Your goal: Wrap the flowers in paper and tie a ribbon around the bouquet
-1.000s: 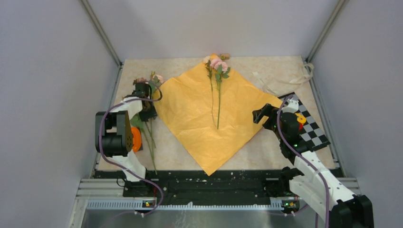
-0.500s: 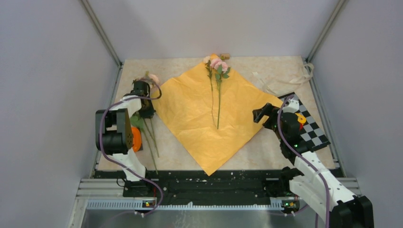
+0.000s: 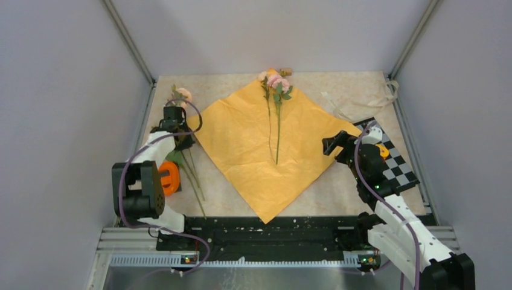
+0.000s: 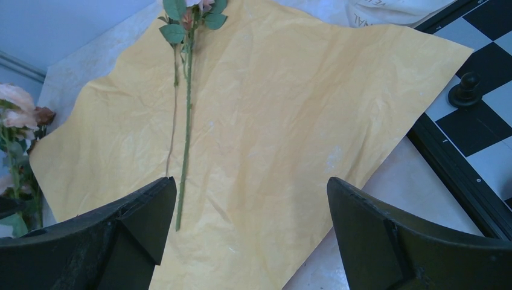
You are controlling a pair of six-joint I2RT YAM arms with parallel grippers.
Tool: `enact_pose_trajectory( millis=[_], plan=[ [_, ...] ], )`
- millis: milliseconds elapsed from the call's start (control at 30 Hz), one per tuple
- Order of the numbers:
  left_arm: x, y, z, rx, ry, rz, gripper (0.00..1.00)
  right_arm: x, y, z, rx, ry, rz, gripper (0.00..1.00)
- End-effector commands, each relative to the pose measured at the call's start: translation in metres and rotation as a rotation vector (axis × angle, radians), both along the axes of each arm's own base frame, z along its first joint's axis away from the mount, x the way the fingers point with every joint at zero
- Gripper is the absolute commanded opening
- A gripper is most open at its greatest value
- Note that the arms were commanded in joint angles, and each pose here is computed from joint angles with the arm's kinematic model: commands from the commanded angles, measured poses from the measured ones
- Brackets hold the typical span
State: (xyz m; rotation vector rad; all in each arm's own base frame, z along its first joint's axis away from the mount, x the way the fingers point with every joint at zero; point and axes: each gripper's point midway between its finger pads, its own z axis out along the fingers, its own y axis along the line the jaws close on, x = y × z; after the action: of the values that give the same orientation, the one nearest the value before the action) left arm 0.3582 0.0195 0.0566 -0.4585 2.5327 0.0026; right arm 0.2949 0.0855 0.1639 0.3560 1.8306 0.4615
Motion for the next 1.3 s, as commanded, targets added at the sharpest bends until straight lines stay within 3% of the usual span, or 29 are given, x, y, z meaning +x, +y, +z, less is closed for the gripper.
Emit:
enact_pose_trajectory(
  millis=[0,367,567,667,833,967,1267],
  plan=[
    [0.016,0.008,0.064,0.041,-0.23,0.024,0.0,0.004,0.0,0.024,0.031,-0.072,-0.004,0.99],
    [0.002,0.024,0.175,0.091,-0.435,0.172,0.0,0.001,0.001,0.029,0.042,-0.092,0.004,0.99],
    [0.0,-0.054,0.244,-0.167,-0.688,-0.121,0.0,0.0,0.002,0.03,0.045,-0.092,0.011,0.99],
    [-0.002,-0.11,0.262,-0.293,-0.748,-0.286,0.0,-0.001,0.002,0.031,0.048,-0.096,0.01,0.99],
    [0.012,-0.182,0.259,-0.364,-0.726,-0.406,0.0,-0.001,0.001,0.033,0.05,-0.1,0.003,0.99],
    [0.044,-0.227,0.243,-0.401,-0.688,-0.45,0.0,-0.001,0.0,0.032,0.052,-0.099,0.002,0.99],
    [0.117,-0.287,0.164,-0.369,-0.474,-0.426,0.0,-0.002,-0.004,0.033,0.037,-0.103,-0.018,0.99]
  ],
)
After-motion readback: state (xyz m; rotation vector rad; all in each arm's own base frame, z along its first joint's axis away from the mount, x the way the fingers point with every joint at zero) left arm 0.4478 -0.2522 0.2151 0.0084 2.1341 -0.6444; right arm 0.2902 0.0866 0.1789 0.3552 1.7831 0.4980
